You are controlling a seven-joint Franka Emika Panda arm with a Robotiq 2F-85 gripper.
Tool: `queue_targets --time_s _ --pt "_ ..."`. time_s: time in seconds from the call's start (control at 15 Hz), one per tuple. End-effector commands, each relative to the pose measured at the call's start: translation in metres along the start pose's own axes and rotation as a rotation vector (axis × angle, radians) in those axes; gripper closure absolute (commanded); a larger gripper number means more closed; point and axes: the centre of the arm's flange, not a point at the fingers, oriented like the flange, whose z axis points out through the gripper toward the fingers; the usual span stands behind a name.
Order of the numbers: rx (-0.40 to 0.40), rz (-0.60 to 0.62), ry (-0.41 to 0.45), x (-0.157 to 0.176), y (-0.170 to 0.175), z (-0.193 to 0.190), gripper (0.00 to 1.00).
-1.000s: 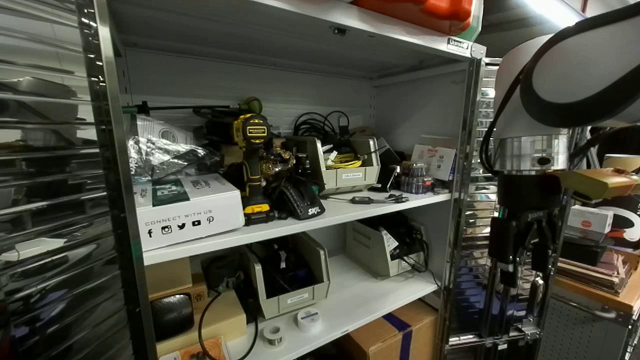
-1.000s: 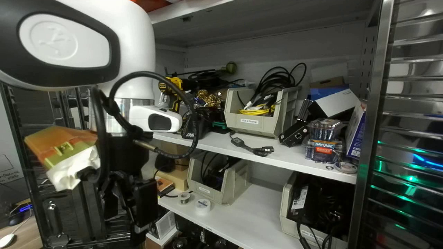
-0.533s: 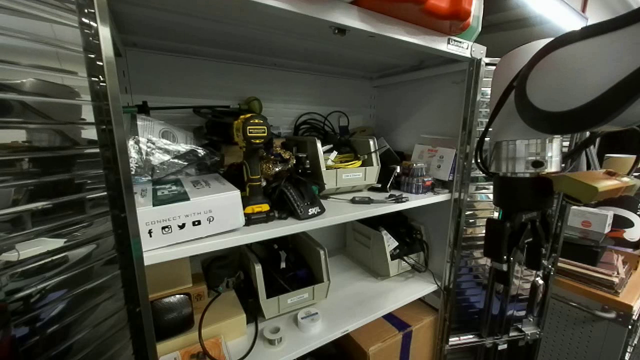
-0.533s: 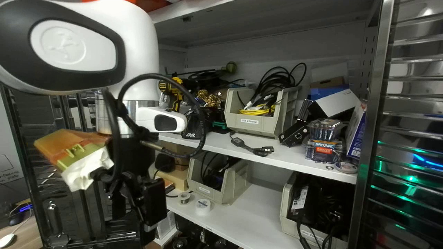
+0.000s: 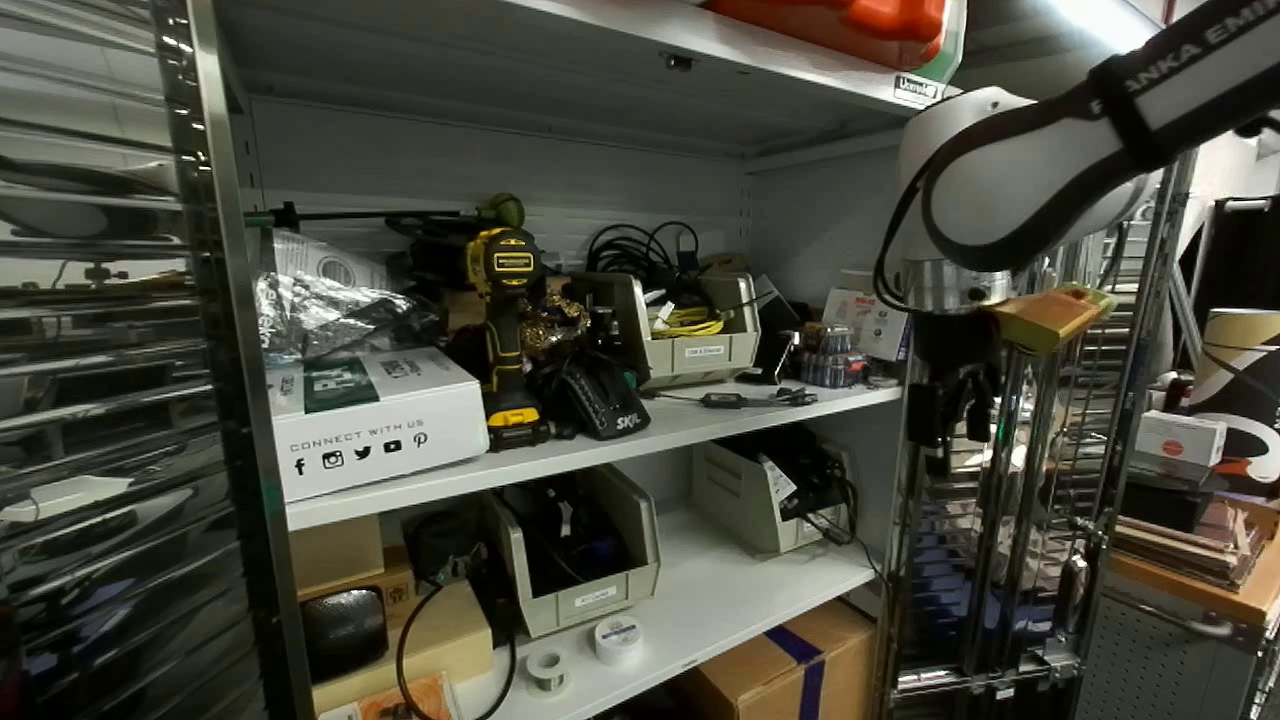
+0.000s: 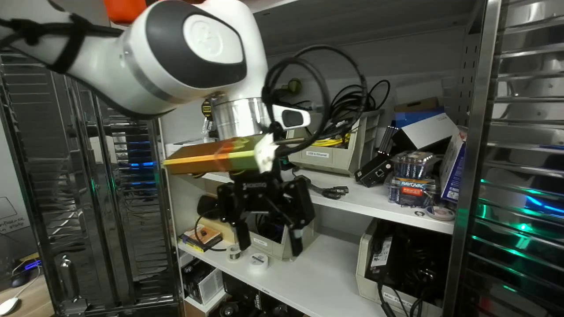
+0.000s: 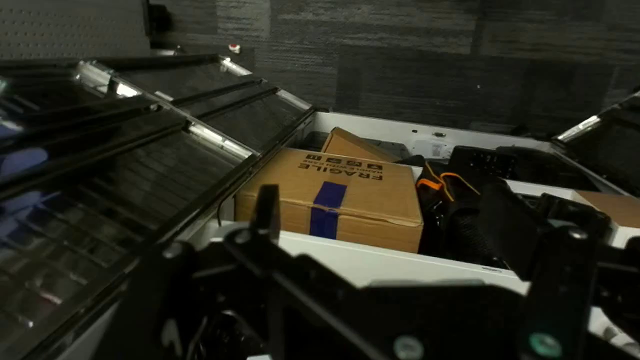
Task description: Pick up the black cable and put it in the tool box
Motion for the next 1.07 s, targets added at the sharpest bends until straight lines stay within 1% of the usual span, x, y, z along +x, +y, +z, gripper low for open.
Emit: queue_targets --time_s 0.0,0.2,0.47,0.67,0.8,1.0 --pt "-0.052 -0.195 0.015 0.077 0.033 -0.009 0.0" --pt "-0.07 -0.349 0.065 0.112 0.028 -0.008 0.0" --pt "-0.111 -0.531 0.15 0.13 0.01 -0.029 0.0" --pt "-0.16 -0.628 0.252 0.14 -0.002 -0.047 0.0" --pt "-0.176 -0.674 0.304 0.15 -0.007 -0.053 0.0" --pt "-0.16 -0.751 0.314 0.167 -0.013 -0.053 0.0"
